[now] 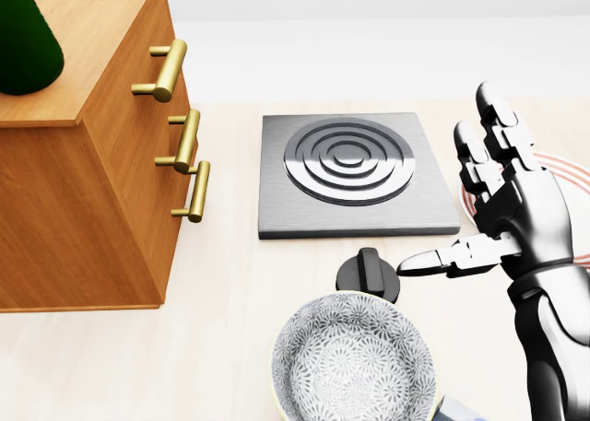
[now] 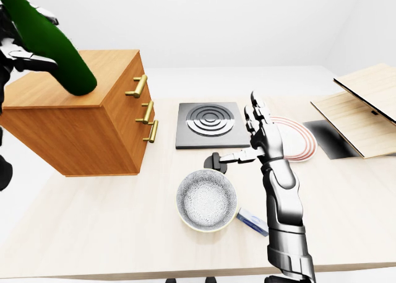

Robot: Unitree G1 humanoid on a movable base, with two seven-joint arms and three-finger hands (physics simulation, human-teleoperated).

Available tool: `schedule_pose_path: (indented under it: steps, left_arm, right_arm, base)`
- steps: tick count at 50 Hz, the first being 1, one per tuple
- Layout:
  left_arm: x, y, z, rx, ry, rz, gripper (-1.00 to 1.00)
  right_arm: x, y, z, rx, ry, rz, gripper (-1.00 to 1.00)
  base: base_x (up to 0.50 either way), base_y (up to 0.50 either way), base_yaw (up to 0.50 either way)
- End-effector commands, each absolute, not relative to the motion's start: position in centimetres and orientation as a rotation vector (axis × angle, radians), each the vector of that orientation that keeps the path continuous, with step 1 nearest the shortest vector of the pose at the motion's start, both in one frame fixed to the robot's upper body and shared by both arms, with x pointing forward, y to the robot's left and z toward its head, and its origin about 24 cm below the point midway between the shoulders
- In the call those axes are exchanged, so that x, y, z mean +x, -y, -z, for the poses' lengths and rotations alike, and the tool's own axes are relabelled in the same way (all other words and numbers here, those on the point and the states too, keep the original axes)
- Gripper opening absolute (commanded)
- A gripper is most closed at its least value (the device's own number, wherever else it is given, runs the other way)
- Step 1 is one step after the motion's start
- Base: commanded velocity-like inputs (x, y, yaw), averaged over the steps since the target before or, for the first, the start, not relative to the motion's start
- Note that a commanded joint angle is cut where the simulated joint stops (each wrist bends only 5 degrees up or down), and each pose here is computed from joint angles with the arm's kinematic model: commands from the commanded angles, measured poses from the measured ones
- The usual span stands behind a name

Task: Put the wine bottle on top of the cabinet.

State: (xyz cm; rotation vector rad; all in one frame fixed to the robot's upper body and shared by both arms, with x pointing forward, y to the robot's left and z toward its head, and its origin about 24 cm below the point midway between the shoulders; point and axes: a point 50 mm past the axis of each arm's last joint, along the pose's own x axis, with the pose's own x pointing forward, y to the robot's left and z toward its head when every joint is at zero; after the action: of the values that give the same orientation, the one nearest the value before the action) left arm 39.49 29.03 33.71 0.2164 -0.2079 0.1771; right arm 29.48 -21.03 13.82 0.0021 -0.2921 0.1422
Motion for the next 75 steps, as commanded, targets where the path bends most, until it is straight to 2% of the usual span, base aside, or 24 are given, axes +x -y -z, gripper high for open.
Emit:
schedule_pose_path:
  steps: [1, 35, 47, 68, 75]
  left_arm:
    - [39.5, -31.4, -24.1, 0.353, -0.092, -0.207, 1.0]
    - [39.5, -31.4, -23.3, 0.356, -0.114, -0.193, 1.0]
    - [39.0, -32.0, -27.0, 0.39, -0.029, -0.184, 1.0]
    - [38.0, -32.7, -29.3, 0.436, 0.05, -0.141, 1.0]
    - [37.2, -32.1, -30.3, 0.48, 0.158, -0.089, 1.0]
  right_arm:
    - [29.5, 21.0, -14.1, 0.0, 0.304, -0.143, 1.0]
    - [29.1, 20.7, -13.2, 0.015, 0.279, -0.143, 1.0]
    - [29.2, 20.6, -13.2, 0.02, 0.278, -0.145, 1.0]
    - [29.2, 20.5, -13.0, 0.028, 0.27, -0.144, 1.0]
    - [29.3, 20.6, -12.1, 0.038, 0.233, -0.145, 1.0]
  base:
    - [0.0, 0.0, 0.0]
    - [0.0, 0.0, 0.0]
    - [0.0, 0.0, 0.0]
    - [0.0, 0.0, 0.0]
    - [0.0, 0.0, 0.0]
